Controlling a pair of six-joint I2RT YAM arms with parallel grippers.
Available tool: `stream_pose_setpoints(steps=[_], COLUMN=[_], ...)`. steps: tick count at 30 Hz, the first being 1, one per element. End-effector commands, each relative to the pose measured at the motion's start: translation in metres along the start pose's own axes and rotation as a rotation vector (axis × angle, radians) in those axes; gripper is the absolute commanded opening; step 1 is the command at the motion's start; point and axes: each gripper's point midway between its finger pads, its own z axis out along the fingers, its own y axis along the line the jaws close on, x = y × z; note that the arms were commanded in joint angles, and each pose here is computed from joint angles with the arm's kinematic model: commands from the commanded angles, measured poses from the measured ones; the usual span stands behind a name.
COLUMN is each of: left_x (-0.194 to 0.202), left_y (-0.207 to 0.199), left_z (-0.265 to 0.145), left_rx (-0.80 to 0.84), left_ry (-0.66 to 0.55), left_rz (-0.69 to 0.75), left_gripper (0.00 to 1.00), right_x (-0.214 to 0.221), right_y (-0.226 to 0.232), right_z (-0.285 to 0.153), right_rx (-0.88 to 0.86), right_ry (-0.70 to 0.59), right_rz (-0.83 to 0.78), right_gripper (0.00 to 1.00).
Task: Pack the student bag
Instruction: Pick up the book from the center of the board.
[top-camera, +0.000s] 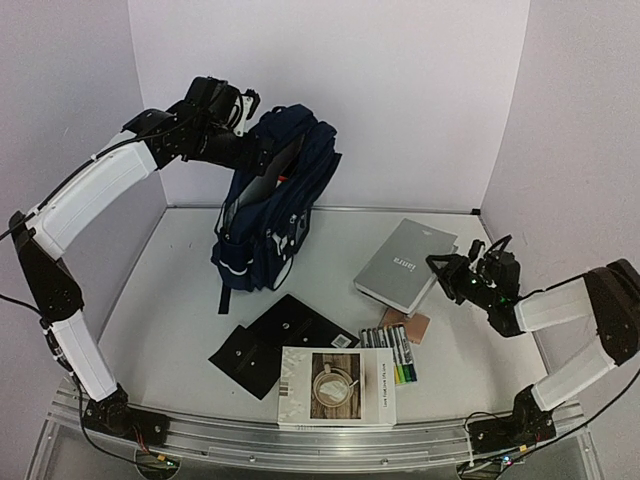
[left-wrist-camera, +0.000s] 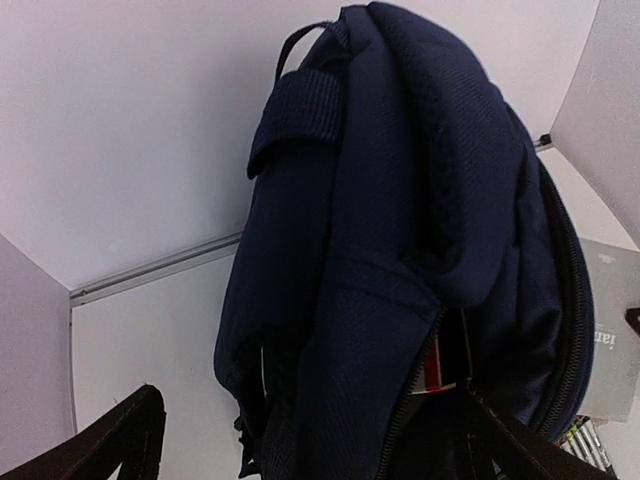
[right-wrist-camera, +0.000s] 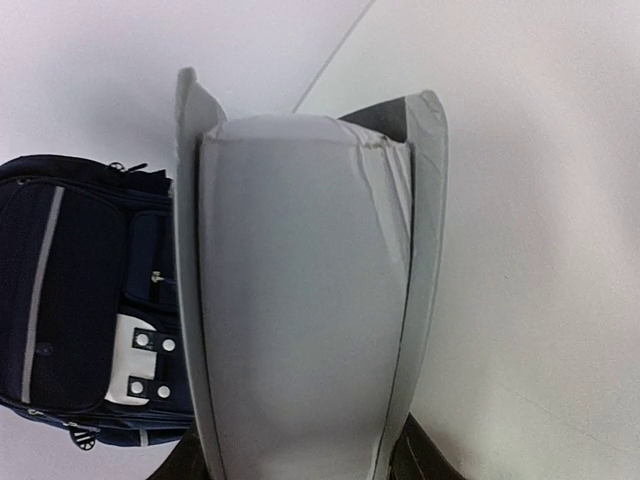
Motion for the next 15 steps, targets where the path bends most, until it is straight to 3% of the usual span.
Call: stream_pose_setpoints(steps=[1,4,7,11,15], left_x=[-0.023,-0.02,-0.017,-0.023,-0.038], left_y=[0.026,0.029,0.037,0.027,0.017], left_z=[-0.011,-0.005,-0.002,-0.005,-0.018], left_rx=[-0.013,0.046,0.05,0.127,0.208], left_ry=[-0.054,-0.046,-0.051,-0.106,-0.223], left_rz=[-0.079,-0.141,-0.173,-0.174,-0.221], left_gripper=[0.95,0.74,0.35,0.05,0.0], right_x=[-0.034,-0.05,-0.065,-0.081,-0.088], right_y=[0.062,0.088,0.128,0.183,0.249], right_z=[-0.021,-0.039,-0.06,-0.084,-0.103], right_rx=[-0.077,-0.044,-0.078,-0.136,-0.247], right_ry=[-0.074,-0.098,-0.12,-0.152,-0.188], right_rz=[-0.129,-0.193,-0.228,-0.235,-0.226], right_gripper=[0.31,0.3,0.28,0.26,0.24])
